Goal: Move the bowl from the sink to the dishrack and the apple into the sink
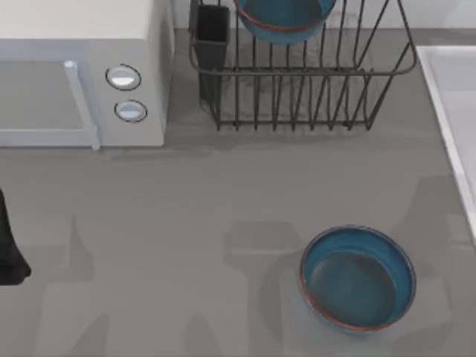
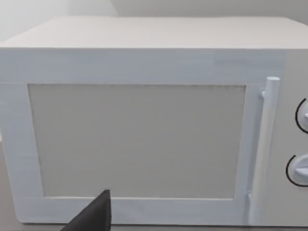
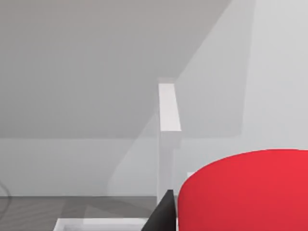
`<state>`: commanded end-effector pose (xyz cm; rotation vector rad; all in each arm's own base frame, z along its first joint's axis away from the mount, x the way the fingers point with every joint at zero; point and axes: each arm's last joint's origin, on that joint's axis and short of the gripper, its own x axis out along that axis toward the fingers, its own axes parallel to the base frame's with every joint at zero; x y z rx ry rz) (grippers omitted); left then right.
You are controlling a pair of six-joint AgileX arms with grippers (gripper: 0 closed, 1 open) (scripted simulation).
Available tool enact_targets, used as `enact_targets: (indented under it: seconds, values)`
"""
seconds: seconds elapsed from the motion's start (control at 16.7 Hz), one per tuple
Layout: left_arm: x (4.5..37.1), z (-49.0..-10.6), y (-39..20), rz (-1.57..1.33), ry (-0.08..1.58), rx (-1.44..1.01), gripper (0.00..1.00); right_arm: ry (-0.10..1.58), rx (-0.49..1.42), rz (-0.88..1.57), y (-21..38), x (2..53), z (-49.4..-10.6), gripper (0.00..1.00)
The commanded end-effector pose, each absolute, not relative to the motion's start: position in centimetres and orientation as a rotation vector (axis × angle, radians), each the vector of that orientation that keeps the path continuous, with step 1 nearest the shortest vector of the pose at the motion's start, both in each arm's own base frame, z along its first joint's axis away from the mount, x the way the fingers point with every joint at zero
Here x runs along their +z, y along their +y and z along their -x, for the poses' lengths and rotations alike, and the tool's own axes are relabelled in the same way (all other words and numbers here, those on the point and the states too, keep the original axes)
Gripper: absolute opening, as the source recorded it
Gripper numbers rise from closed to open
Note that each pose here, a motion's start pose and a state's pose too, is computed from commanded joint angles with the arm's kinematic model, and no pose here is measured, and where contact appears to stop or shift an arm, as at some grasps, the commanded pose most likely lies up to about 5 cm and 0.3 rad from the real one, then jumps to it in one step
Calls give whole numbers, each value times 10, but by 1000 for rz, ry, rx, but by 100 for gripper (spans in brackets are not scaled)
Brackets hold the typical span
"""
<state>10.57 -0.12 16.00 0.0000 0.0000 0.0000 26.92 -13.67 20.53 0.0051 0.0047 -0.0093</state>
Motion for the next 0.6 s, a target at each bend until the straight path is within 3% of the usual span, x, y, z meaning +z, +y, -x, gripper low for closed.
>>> enact_targets:
  seconds: [0.6]
  values:
    - [160,-106,-1,0,0,0,100,-8,-7,2,-143,96,-278,0]
